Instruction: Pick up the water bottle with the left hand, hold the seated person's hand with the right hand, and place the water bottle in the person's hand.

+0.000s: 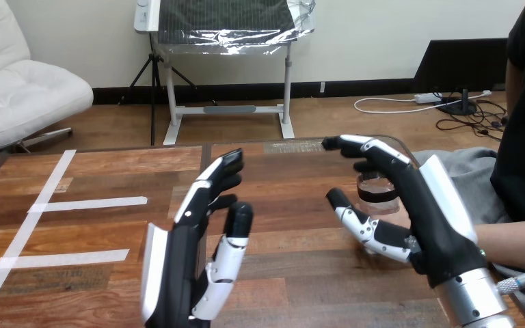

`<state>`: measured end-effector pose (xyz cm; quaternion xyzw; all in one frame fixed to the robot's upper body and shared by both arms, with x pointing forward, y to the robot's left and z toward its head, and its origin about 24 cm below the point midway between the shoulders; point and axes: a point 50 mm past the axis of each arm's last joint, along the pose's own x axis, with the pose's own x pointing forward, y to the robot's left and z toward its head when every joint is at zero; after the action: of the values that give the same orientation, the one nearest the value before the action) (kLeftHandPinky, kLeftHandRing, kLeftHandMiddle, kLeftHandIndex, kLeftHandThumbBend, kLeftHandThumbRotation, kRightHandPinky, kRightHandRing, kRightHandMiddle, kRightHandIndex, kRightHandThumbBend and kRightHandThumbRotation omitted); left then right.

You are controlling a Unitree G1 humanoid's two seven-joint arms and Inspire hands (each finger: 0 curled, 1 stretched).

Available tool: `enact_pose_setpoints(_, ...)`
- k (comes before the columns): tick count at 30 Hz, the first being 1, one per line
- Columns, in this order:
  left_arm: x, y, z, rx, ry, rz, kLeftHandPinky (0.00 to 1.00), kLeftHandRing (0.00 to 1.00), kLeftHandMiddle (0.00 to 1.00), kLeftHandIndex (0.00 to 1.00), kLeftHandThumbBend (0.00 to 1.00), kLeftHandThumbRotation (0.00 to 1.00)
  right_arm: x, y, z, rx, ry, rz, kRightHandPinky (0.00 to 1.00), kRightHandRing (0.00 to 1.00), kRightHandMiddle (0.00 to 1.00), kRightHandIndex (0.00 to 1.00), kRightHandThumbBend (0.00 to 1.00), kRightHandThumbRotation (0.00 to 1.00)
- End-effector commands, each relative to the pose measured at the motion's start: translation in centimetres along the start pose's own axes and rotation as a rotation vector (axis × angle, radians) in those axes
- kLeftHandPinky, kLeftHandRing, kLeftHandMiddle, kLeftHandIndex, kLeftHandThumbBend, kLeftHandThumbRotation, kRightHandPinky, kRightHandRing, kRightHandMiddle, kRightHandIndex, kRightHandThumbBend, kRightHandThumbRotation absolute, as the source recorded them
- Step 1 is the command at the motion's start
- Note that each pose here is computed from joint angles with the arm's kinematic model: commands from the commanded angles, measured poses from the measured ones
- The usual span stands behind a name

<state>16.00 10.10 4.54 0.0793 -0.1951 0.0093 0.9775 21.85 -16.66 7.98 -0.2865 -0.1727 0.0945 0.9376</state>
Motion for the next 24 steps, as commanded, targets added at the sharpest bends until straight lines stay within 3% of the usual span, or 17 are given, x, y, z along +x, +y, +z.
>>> enact_pose_setpoints(1, 0.65, -0.21, 1.17, -0.053, -0.04, 0.076, 0.73, 0.8, 0.83, 0.83, 0.39, 0.88, 0.82, -0.11, 0.63, 0.04, -0.052, -0.018, 0.73, 0.8, 0.82, 0.77, 0.26, 0.0)
enact_pose_setpoints(24, 0.69, 0.21, 1.09, -0.053, -0.016, 0.095, 0.74, 0.81, 0.84, 0.83, 0.39, 0.87, 0.92, 0.22, 0.54, 0.092, -0.046, -0.014, 0.69, 0.79, 0.82, 0.77, 0.27, 0.0)
